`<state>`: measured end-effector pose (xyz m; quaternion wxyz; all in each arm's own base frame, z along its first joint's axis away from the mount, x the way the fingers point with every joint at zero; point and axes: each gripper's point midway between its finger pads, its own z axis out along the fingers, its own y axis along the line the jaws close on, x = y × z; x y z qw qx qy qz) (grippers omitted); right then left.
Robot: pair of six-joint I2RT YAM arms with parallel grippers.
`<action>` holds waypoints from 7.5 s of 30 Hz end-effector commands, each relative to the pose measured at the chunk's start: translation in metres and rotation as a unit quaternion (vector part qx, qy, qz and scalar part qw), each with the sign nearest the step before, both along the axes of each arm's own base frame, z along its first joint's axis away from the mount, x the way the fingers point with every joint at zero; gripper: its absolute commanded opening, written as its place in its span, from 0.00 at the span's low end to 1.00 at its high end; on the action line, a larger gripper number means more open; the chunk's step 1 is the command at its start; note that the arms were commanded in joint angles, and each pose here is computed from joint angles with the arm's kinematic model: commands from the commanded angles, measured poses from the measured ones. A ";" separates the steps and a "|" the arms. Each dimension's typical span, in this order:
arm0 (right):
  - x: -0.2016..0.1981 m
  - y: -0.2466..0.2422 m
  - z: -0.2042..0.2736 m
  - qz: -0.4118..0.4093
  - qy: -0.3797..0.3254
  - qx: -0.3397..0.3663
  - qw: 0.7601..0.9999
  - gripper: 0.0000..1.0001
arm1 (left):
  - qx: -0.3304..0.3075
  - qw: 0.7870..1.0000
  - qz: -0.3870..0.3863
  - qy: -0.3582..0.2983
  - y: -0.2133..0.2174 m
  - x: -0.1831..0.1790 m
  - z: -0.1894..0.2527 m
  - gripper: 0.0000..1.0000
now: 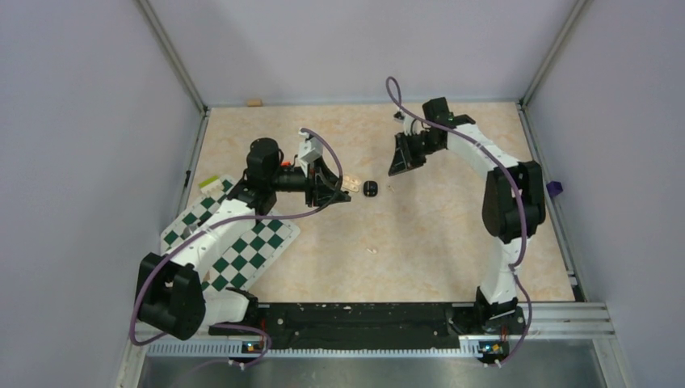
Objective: Insert the wireless bluetooth earbuds into the charging case
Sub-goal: Adjust the earbud at the center of the board, then pick up the earbud from the center of the board, then place the earbud in the charging case.
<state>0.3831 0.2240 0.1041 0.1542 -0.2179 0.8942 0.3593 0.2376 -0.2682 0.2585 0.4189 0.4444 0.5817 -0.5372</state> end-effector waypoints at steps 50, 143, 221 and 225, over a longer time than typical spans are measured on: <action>0.013 0.012 -0.075 0.307 -0.181 -0.451 0.819 0.44 | -0.035 0.998 -0.022 -0.043 0.013 -0.010 0.034 0.00; -0.119 0.073 0.225 0.034 -0.503 0.157 0.849 0.15 | -0.074 0.989 -0.085 0.091 -0.061 0.004 0.040 0.00; -0.118 0.076 0.230 0.004 -0.483 0.189 0.855 0.14 | -0.089 0.970 0.015 0.225 -0.066 0.035 0.027 0.00; -0.119 0.077 0.230 0.000 -0.473 0.193 0.860 0.14 | -0.088 0.973 0.004 0.214 -0.066 0.030 0.028 0.00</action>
